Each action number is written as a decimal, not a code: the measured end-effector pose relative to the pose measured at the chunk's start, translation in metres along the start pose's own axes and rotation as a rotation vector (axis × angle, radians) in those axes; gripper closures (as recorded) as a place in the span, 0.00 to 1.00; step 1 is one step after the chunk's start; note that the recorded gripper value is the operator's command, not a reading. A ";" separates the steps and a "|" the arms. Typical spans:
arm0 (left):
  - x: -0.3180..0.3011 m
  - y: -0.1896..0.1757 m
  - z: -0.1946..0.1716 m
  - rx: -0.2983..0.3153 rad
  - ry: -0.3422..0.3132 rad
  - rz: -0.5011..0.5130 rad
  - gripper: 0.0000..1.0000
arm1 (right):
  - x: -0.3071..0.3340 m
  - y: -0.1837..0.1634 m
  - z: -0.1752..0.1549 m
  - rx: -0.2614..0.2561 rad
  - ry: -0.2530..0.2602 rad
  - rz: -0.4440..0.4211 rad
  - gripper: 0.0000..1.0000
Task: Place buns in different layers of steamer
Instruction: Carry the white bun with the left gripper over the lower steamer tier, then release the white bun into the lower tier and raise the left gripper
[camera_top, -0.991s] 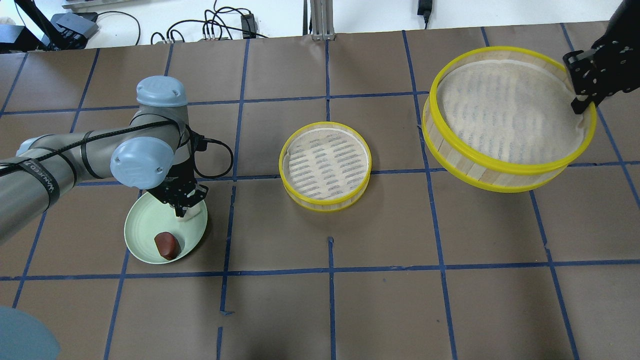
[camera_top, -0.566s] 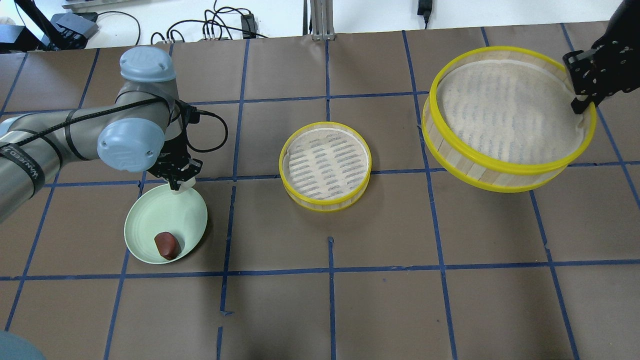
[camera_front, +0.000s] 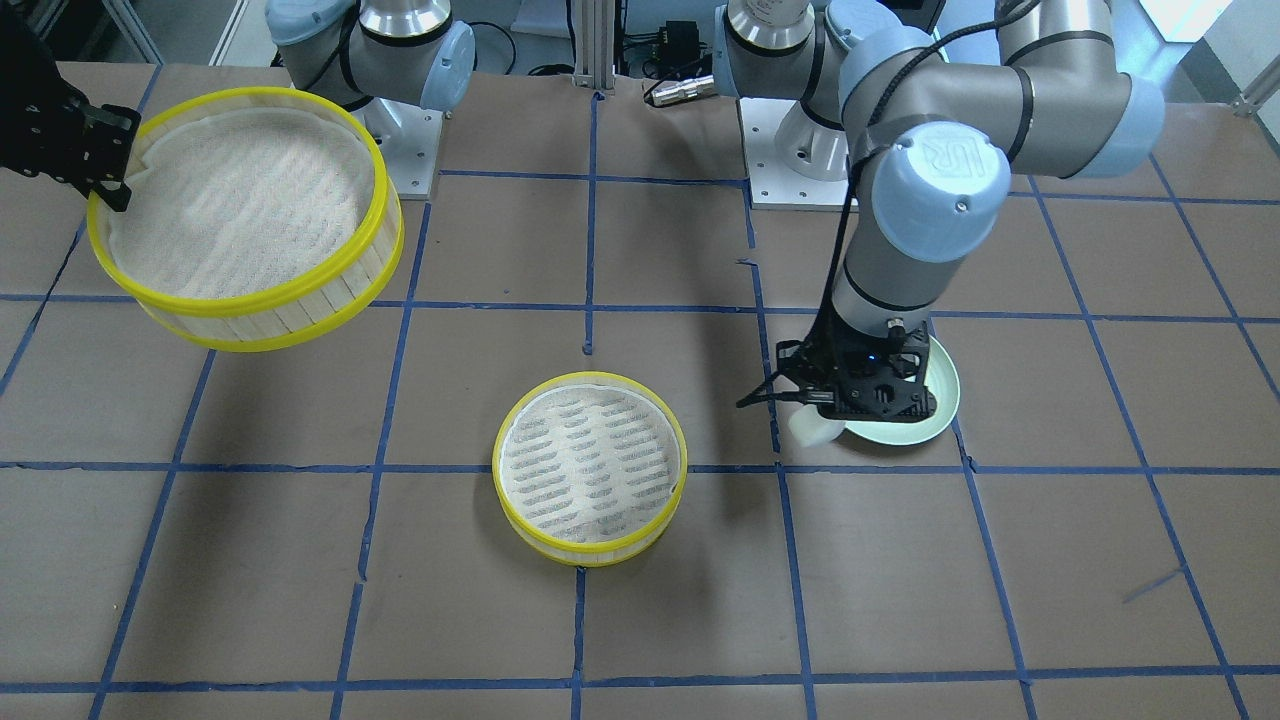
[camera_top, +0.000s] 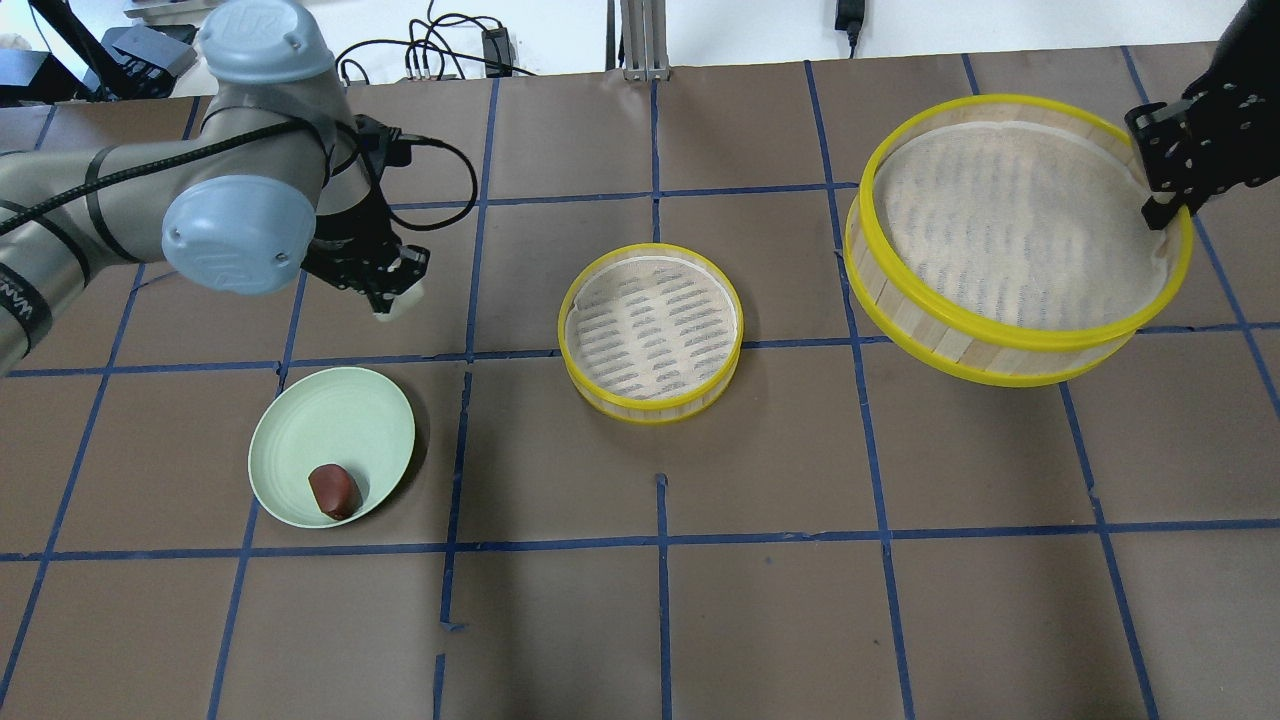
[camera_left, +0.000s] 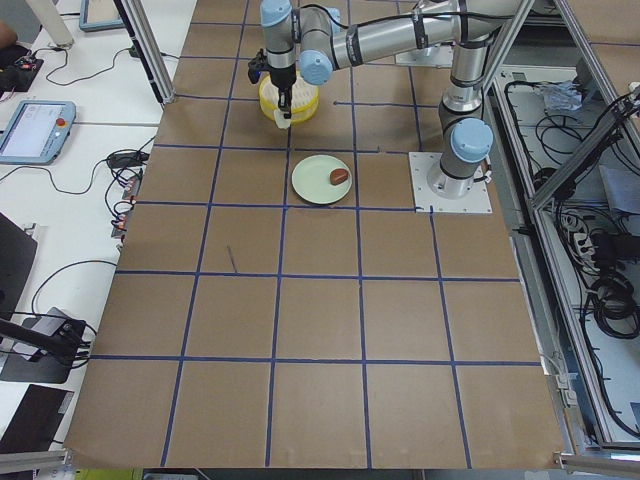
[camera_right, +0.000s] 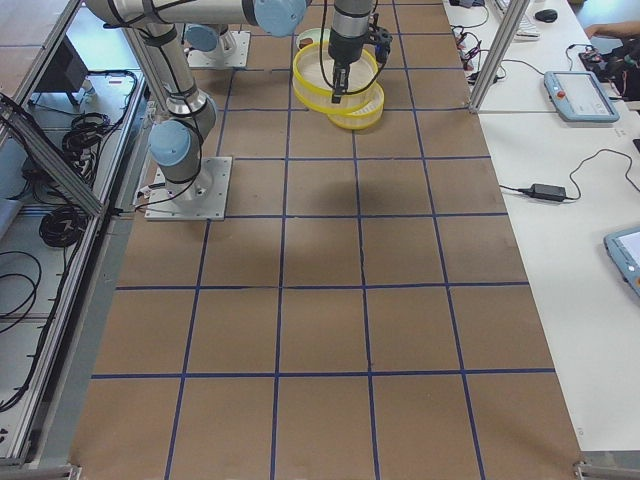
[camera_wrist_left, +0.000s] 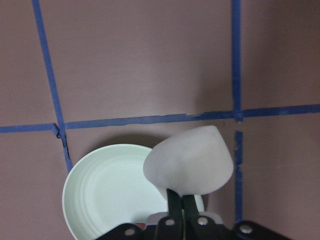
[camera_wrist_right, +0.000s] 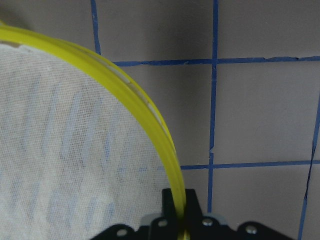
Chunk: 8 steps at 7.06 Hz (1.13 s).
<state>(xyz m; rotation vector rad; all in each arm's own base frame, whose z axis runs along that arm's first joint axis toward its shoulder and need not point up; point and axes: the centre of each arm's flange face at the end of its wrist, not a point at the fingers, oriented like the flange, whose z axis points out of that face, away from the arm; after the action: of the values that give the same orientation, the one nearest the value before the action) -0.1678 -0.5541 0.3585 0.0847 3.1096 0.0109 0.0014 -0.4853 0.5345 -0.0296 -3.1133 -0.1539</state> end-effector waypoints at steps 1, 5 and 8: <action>0.044 -0.003 -0.009 0.048 0.056 -0.006 0.99 | 0.000 0.000 0.000 -0.001 0.000 0.000 0.92; 0.171 -0.006 0.068 0.068 0.108 -0.036 0.00 | 0.000 -0.001 0.002 -0.005 0.002 -0.001 0.92; 0.184 0.007 0.079 0.041 0.097 -0.070 0.00 | 0.000 -0.001 0.002 -0.004 0.001 -0.001 0.92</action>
<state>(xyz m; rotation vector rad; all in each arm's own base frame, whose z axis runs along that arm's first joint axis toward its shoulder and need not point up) -0.3487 -0.5369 0.2739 -0.0243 3.2079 -0.0519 0.0010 -0.4862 0.5324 -0.0283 -3.1125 -0.1604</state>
